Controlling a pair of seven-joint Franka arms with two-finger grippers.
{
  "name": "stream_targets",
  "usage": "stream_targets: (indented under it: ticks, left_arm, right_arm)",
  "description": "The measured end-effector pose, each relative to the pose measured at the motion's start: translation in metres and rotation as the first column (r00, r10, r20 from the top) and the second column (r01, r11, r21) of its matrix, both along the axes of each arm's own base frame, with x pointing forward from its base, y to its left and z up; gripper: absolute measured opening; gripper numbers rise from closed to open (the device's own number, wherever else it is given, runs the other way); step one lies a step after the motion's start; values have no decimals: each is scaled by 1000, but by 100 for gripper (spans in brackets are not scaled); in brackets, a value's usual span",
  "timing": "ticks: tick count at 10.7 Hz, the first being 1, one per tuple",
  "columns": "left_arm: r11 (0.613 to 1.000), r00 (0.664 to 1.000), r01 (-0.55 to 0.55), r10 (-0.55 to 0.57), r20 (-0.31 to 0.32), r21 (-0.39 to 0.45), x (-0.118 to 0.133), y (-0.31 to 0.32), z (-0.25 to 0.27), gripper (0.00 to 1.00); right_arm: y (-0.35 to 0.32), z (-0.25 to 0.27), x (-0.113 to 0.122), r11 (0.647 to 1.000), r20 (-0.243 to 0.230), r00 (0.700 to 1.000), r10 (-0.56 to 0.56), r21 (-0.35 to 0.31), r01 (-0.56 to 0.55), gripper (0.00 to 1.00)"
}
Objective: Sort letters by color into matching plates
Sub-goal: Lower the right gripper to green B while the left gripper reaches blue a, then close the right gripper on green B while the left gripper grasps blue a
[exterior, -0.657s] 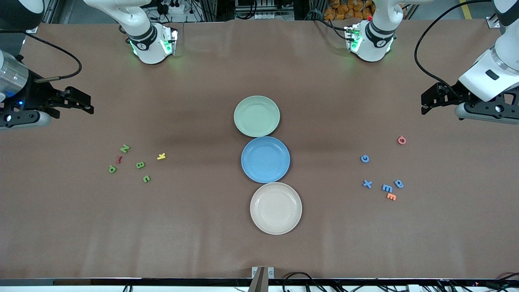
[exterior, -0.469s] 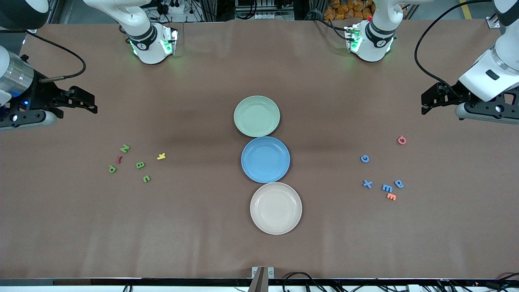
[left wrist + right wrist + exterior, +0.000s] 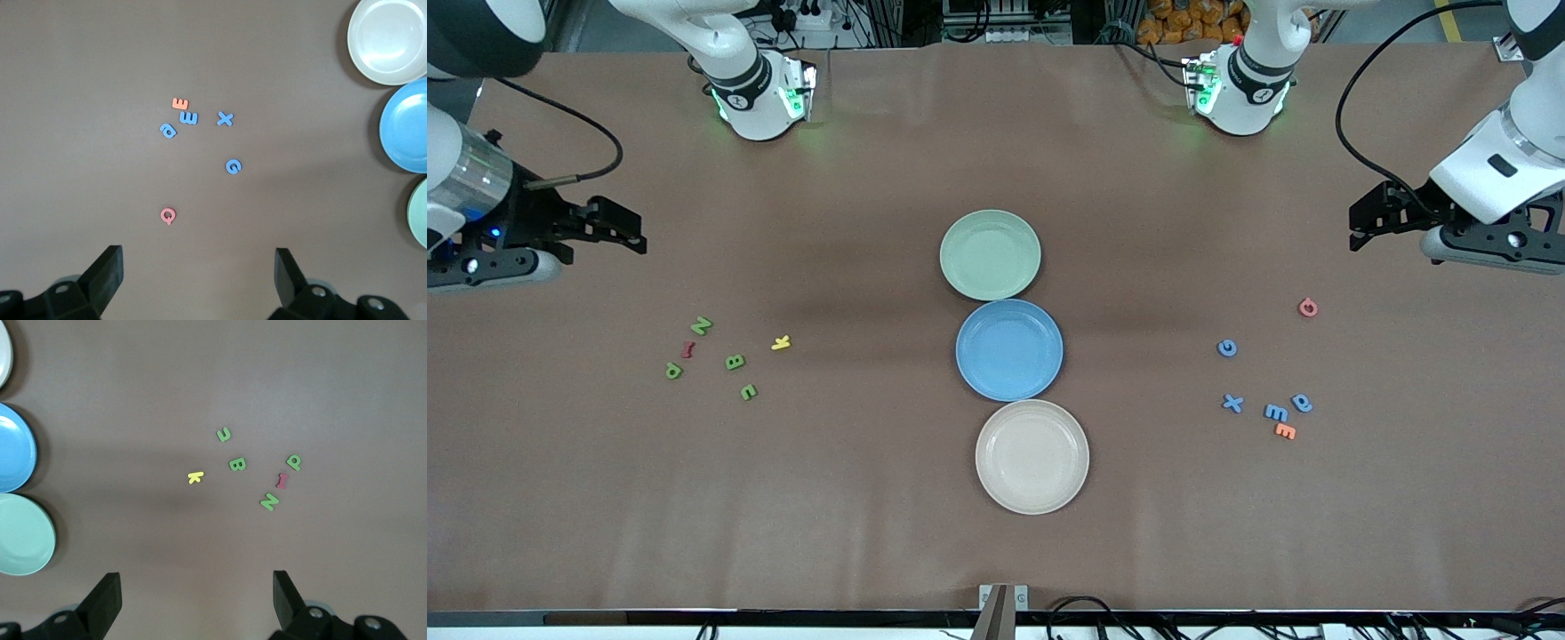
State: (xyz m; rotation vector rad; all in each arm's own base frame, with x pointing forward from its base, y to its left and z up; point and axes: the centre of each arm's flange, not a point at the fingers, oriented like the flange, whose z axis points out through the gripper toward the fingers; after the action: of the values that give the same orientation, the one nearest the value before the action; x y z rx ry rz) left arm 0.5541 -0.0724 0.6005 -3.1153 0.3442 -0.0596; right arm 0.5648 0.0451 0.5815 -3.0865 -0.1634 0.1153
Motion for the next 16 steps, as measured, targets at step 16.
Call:
stream_targets:
  ticks: [16]
  left_arm:
    - [978, 978, -209, 208, -25, -7, 62, 66, -274, 100]
  right_arm:
    - [-26, -335, 14, 986, 139, 981, 133, -120, -117, 94]
